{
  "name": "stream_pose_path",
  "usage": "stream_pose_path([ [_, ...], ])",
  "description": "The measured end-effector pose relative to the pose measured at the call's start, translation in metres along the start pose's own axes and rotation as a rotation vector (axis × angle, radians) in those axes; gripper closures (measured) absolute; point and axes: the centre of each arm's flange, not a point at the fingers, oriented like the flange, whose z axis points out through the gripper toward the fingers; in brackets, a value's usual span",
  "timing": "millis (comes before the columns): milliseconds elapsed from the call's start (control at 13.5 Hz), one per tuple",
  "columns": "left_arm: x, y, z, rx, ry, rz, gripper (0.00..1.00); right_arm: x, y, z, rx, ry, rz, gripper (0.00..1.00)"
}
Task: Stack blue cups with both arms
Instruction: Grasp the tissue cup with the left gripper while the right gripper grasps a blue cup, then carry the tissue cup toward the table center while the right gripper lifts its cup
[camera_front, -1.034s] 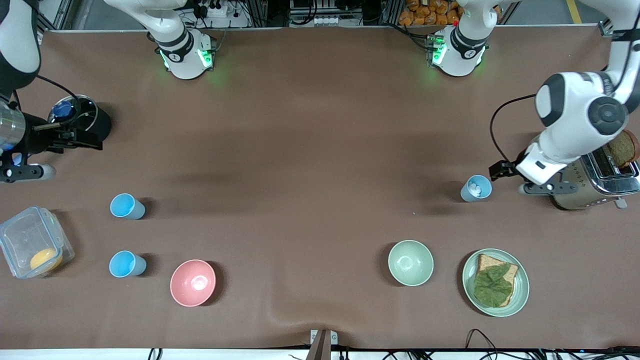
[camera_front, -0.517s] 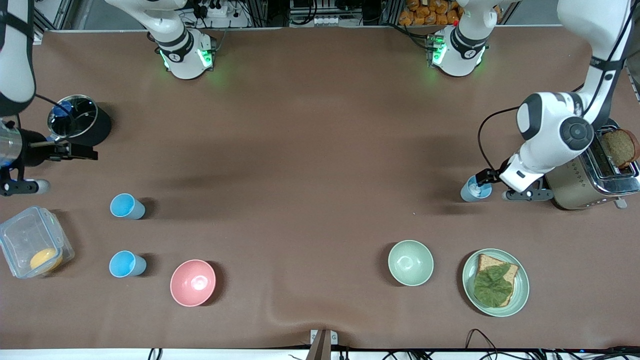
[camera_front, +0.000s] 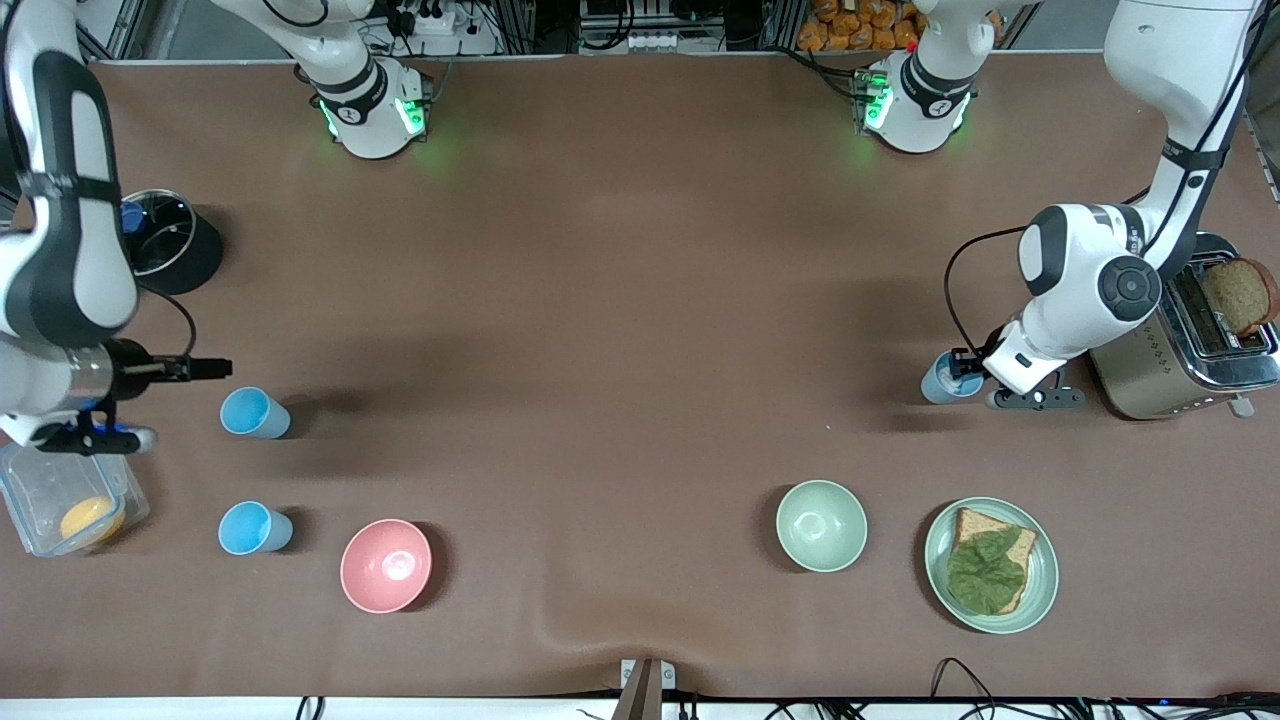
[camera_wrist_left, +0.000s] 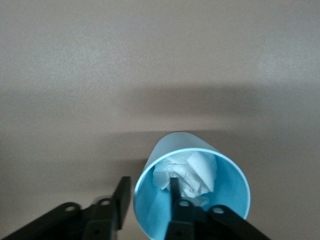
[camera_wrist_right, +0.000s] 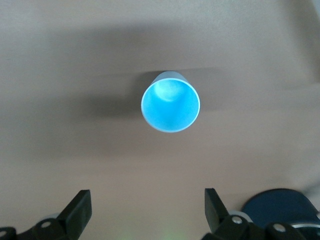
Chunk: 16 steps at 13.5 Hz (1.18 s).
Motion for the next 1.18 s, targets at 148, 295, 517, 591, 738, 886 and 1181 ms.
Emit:
stream_pose_path([
  [148, 0.002, 0.003, -0.002, -0.001, 0.006, 0.006, 0.88, 0.014, 0.015, 0.019, 0.003, 0.015, -0.022, 0.00],
  [295, 0.003, 0.020, -0.006, -0.010, 0.001, 0.033, 0.96, 0.025, 0.026, 0.035, 0.002, 0.033, -0.048, 0.00],
  [517, 0.005, 0.069, -0.025, -0.055, -0.048, 0.052, 0.96, 0.040, 0.041, 0.068, 0.008, 0.021, -0.072, 0.00],
  [591, 0.006, 0.088, -0.035, -0.072, -0.066, 0.054, 0.96, 0.045, 0.047, 0.078, 0.008, 0.027, -0.077, 0.00],
  [738, 0.011, 0.124, -0.058, -0.097, -0.075, 0.046, 0.96, 0.053, 0.057, 0.093, 0.007, 0.042, -0.098, 0.00],
  [886, 0.010, 0.162, -0.075, -0.112, -0.065, 0.010, 0.96, 0.055, 0.060, 0.101, 0.009, 0.036, -0.108, 0.00],
  [1181, -0.002, 0.242, -0.086, -0.135, -0.066, -0.074, 0.96, 0.057, 0.060, 0.105, 0.009, 0.039, -0.110, 0.00],
])
